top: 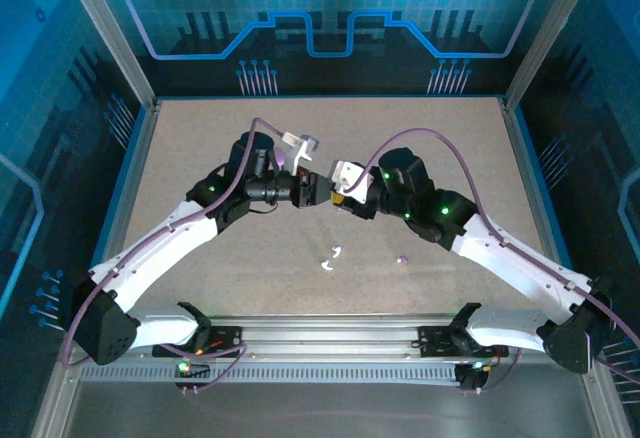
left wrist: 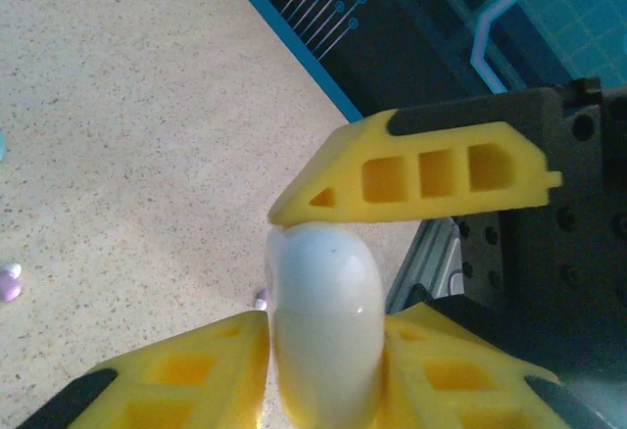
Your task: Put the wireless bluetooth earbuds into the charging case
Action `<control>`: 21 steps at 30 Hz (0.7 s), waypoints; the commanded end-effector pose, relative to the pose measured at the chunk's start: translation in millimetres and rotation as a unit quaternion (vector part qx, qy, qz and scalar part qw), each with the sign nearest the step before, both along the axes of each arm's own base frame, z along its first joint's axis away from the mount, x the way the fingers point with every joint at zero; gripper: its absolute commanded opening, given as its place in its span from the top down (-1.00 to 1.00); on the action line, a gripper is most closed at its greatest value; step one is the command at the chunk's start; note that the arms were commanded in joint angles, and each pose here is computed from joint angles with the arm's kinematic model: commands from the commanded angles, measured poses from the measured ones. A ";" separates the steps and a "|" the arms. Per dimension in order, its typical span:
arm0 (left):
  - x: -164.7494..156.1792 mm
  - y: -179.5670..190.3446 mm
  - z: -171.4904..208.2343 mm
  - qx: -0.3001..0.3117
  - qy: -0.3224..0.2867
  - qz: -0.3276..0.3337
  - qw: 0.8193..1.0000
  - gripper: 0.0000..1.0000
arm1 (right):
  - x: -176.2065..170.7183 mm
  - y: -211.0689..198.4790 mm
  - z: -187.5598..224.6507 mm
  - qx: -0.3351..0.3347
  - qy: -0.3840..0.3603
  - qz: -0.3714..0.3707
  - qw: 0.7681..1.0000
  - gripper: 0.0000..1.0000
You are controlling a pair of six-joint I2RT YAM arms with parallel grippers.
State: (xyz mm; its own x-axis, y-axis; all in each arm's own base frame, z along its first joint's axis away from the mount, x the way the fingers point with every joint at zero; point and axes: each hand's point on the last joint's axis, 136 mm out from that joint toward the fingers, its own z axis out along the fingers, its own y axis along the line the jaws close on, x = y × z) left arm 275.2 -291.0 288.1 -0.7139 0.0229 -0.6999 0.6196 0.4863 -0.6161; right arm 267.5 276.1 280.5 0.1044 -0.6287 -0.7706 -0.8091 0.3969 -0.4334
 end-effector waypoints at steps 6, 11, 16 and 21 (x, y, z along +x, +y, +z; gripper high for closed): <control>5.2 0.7 13.6 -0.015 -0.024 0.017 0.999 0.80 | -7.5 3.0 23.0 0.029 -0.072 0.019 0.997 -0.02; -4.1 0.8 25.2 -0.048 -0.039 0.006 0.998 0.84 | -7.5 -9.6 24.1 0.063 -0.109 0.012 0.992 -0.17; -11.5 -3.7 31.0 -0.077 -0.032 -0.015 0.996 0.84 | -10.4 -14.2 24.2 0.087 -0.131 0.016 0.988 -0.18; -15.9 -7.7 34.4 -0.097 -0.026 -0.031 0.994 0.83 | -7.0 -13.5 27.7 0.095 -0.133 0.012 0.987 -0.16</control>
State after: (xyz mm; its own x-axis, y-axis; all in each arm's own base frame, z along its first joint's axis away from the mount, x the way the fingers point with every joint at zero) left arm 268.3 -296.3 301.3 -0.7027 -0.0499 -0.7097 0.6371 0.3999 -0.6590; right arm 258.9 260.7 289.8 0.2772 -0.5217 -0.8068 -0.7118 0.4525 -0.5372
